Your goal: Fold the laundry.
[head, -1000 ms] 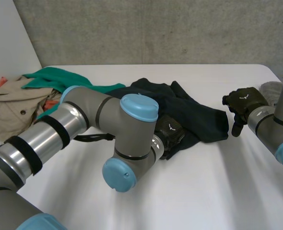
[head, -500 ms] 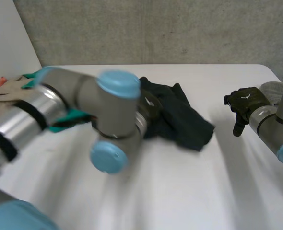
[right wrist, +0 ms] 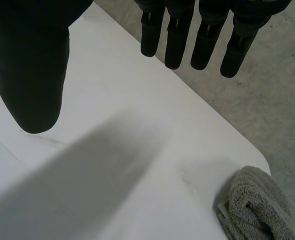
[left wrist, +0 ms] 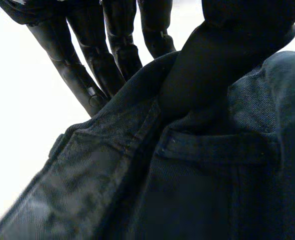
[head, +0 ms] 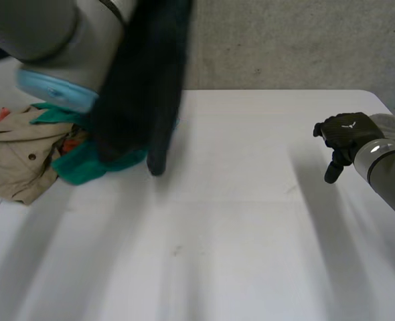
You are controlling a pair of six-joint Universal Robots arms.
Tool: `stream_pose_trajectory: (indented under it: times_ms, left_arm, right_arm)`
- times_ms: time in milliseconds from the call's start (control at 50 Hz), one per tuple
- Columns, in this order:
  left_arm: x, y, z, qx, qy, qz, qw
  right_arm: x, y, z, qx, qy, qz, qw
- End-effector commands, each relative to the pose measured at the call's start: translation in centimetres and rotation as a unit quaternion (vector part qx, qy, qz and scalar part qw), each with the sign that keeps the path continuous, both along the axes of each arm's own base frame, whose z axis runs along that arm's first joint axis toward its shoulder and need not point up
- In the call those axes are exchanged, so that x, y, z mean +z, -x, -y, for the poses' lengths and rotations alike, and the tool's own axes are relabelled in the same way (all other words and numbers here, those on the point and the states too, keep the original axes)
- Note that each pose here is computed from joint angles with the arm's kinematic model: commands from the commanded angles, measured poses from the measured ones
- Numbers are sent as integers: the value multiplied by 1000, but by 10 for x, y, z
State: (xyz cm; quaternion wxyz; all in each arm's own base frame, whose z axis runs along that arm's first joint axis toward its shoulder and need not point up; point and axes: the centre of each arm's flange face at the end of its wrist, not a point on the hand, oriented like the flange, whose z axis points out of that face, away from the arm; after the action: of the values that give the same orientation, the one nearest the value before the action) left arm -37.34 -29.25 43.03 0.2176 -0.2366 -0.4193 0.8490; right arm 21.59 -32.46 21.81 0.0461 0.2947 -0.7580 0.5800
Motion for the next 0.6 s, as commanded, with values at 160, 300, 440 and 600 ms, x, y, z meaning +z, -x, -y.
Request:
stream_pose_trajectory:
  times_ms: [160, 300, 440, 600]
  left_arm:
    - [-205, 117, -81, -198, -163, 195, 947]
    - [-162, 109, -77, -116, -97, 180, 972]
    - [-89, 69, -73, -36, -74, 123, 989]
    - [-93, 5, -84, 56, -149, 182, 970]
  right_arm:
    - [1, 12, 7, -14, -2, 3, 1000]
    - [-2, 20, 10, -18, -10, 5, 1000]
    - [7, 16, 3, 5, -10, 10, 1000]
    - [29, -5, -42, 131, -36, -3, 991]
